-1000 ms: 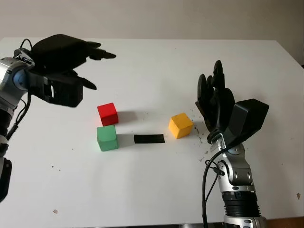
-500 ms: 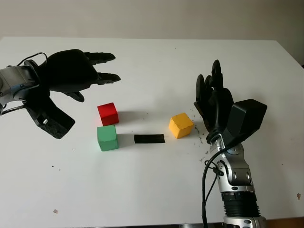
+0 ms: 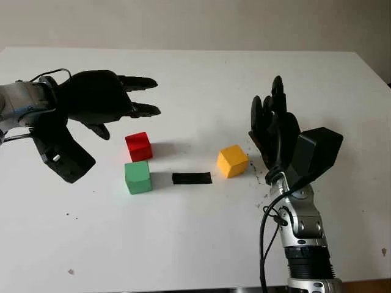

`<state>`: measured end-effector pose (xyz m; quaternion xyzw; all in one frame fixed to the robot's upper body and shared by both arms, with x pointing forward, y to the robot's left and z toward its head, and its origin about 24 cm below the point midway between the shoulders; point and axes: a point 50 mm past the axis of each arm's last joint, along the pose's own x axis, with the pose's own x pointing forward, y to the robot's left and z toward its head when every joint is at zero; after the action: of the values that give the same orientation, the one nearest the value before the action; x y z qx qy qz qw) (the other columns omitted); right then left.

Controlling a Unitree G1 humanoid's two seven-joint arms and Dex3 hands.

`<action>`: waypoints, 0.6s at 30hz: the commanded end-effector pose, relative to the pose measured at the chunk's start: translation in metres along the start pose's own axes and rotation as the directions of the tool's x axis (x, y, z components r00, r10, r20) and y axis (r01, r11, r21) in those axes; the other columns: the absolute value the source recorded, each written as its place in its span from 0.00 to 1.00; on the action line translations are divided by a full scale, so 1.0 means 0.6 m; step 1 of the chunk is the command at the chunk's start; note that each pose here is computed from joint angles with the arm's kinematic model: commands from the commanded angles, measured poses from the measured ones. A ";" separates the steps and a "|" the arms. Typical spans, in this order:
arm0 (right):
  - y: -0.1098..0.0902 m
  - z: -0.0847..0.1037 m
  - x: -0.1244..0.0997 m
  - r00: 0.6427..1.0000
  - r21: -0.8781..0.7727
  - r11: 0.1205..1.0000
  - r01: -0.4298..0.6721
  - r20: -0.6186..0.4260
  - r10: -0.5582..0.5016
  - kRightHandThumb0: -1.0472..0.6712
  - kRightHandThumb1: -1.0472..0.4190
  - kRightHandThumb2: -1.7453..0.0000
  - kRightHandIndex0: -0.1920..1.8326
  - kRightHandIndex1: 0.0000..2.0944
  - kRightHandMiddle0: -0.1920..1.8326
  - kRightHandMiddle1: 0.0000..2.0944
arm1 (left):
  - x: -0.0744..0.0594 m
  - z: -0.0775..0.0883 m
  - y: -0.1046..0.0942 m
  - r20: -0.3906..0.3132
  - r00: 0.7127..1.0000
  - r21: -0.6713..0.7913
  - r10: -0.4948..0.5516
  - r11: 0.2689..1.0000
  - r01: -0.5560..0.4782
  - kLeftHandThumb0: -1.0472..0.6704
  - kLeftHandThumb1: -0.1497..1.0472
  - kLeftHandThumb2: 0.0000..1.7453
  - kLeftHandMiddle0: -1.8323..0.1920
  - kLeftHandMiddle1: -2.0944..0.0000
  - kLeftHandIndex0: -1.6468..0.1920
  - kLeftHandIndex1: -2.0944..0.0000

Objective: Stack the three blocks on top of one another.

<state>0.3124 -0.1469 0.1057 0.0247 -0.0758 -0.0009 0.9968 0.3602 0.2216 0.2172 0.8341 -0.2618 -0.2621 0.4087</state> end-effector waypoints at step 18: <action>-0.007 0.003 -0.002 1.000 0.004 1.000 0.012 0.011 -0.012 0.28 0.00 0.66 0.00 0.02 0.01 0.03 | 0.018 0.034 -0.034 0.052 0.996 -0.111 -0.067 0.991 0.072 0.35 0.86 0.03 0.93 0.97 0.71 0.96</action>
<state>0.3123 -0.1494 0.1050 0.0305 -0.0736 -0.0047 0.9968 0.3596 0.2180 0.1901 0.8152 -0.2214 -0.3072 0.4382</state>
